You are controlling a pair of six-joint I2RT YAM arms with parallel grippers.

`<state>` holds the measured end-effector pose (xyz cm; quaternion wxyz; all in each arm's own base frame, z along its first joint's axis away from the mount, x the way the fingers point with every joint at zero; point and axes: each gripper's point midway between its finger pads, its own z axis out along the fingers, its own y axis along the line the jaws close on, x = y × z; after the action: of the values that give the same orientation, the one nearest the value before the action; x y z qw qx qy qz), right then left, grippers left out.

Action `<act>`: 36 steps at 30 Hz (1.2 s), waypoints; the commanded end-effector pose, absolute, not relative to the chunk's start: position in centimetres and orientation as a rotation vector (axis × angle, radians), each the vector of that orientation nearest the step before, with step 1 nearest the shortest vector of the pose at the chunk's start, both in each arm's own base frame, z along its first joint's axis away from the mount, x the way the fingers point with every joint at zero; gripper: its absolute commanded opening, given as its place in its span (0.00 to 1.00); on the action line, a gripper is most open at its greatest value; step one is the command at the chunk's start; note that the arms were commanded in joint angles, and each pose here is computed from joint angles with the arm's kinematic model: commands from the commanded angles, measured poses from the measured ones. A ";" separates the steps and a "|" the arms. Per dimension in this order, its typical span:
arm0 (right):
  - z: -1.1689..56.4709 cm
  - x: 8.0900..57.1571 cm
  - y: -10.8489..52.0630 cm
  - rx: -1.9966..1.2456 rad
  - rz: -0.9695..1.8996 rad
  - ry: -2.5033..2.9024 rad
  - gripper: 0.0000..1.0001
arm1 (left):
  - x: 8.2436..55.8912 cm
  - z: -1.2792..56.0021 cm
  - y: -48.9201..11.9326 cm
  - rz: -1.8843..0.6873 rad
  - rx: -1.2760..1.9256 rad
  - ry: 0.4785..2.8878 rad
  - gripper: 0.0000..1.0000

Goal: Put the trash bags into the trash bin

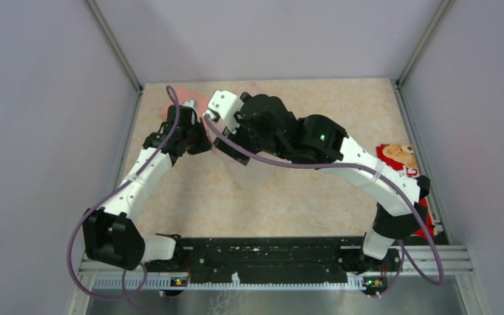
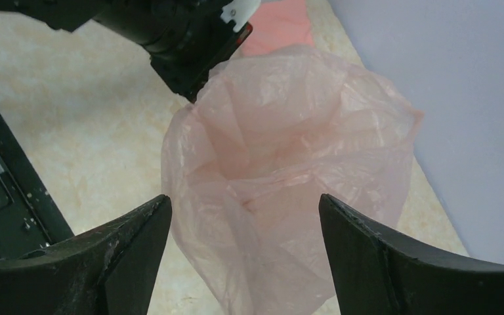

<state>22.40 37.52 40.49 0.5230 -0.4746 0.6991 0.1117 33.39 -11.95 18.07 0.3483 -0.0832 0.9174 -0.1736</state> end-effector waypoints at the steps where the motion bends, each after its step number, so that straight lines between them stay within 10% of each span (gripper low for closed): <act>1: 39.8 22.4 36.0 -1.187 0.127 1.656 0.82 | 34.3 20.9 -12.5 -0.485 -0.175 2.290 0.00; 10: 38.2 23.4 33.7 -1.162 -0.044 1.693 0.68 | 34.5 21.1 -12.5 -0.480 -0.169 2.287 0.00; 14: 39.2 23.9 32.5 -1.054 -0.084 1.715 0.27 | 34.6 21.1 -12.5 -0.479 -0.169 2.288 0.00; 20: 41.6 24.3 29.8 -0.747 -0.020 1.744 0.00 | 34.6 20.9 -12.7 -0.491 -0.166 2.293 0.00; 36: 33.8 24.5 24.3 -0.172 0.347 1.902 0.00 | 34.4 20.5 -13.0 -0.509 -0.146 2.302 0.00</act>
<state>24.20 23.23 33.35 0.5587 -0.1384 0.8137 0.0813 33.46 -12.49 18.75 0.3518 -0.0687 0.9150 -0.1855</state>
